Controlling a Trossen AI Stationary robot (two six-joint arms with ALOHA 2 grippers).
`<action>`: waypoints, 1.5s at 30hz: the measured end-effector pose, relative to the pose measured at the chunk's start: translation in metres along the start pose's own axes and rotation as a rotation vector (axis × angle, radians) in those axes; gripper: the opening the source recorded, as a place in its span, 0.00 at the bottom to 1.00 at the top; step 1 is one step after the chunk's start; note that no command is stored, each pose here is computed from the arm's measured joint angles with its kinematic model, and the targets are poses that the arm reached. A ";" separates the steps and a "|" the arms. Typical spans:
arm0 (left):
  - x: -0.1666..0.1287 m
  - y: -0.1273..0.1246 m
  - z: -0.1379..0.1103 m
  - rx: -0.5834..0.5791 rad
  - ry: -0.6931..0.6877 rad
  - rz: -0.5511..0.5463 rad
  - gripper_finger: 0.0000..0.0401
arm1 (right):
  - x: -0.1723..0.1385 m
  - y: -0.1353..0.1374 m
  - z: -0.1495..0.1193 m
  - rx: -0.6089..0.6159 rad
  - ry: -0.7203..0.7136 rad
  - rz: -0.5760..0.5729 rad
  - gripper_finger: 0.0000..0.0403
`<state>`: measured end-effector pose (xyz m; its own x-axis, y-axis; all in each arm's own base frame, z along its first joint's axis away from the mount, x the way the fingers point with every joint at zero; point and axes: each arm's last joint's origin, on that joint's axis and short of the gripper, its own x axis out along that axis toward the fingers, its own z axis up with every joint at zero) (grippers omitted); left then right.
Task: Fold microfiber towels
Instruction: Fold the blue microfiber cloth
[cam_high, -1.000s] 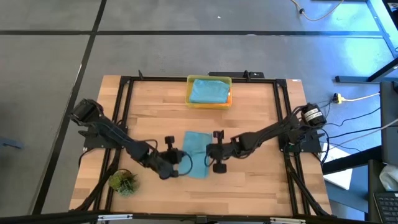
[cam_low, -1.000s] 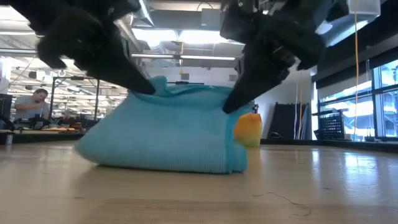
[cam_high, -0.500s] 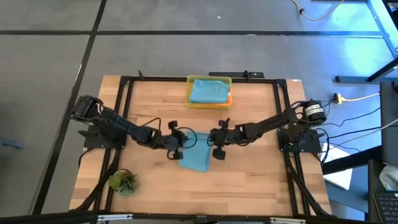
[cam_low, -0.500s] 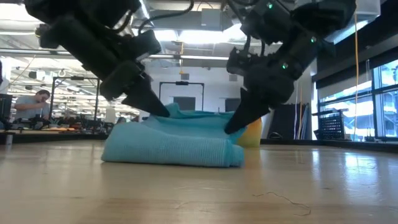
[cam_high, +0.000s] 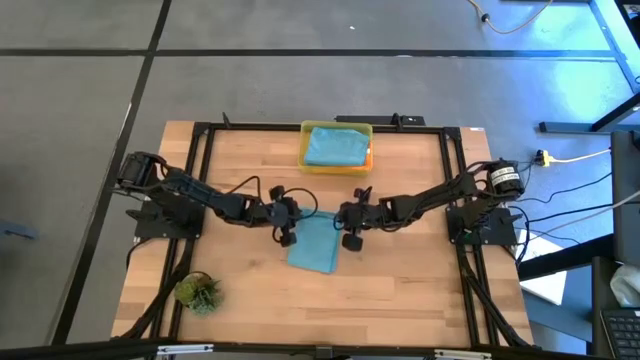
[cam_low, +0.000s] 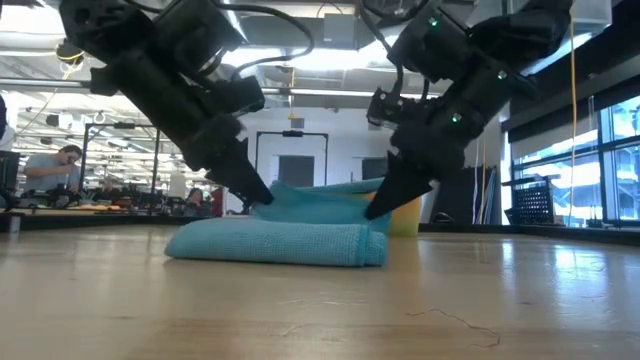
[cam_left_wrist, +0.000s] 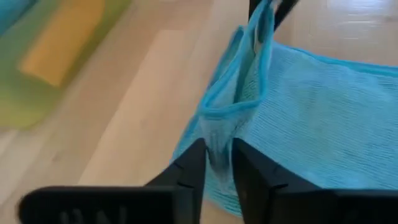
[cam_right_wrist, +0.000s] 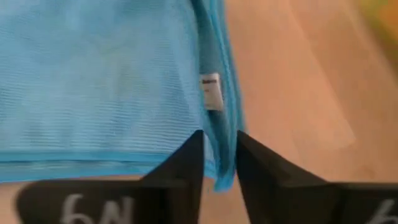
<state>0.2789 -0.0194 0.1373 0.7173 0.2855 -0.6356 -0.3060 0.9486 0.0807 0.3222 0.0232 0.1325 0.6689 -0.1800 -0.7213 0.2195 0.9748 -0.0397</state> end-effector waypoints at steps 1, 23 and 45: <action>0.000 0.001 0.000 -0.003 -0.003 0.020 0.19 | 0.000 -0.001 -0.001 -0.003 0.006 -0.023 0.21; -0.054 -0.091 -0.020 0.430 -0.084 -0.281 0.30 | -0.054 0.093 -0.010 -0.366 -0.178 0.236 0.41; -0.038 -0.096 -0.040 0.534 0.076 -0.252 0.52 | 0.007 0.125 -0.034 -0.501 -0.162 0.185 0.72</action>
<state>0.2558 -0.1265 0.1236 0.6739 0.0503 -0.7371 0.2399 0.9287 0.2827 0.3303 0.1478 0.0986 0.7732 0.0204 -0.6338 -0.2499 0.9284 -0.2750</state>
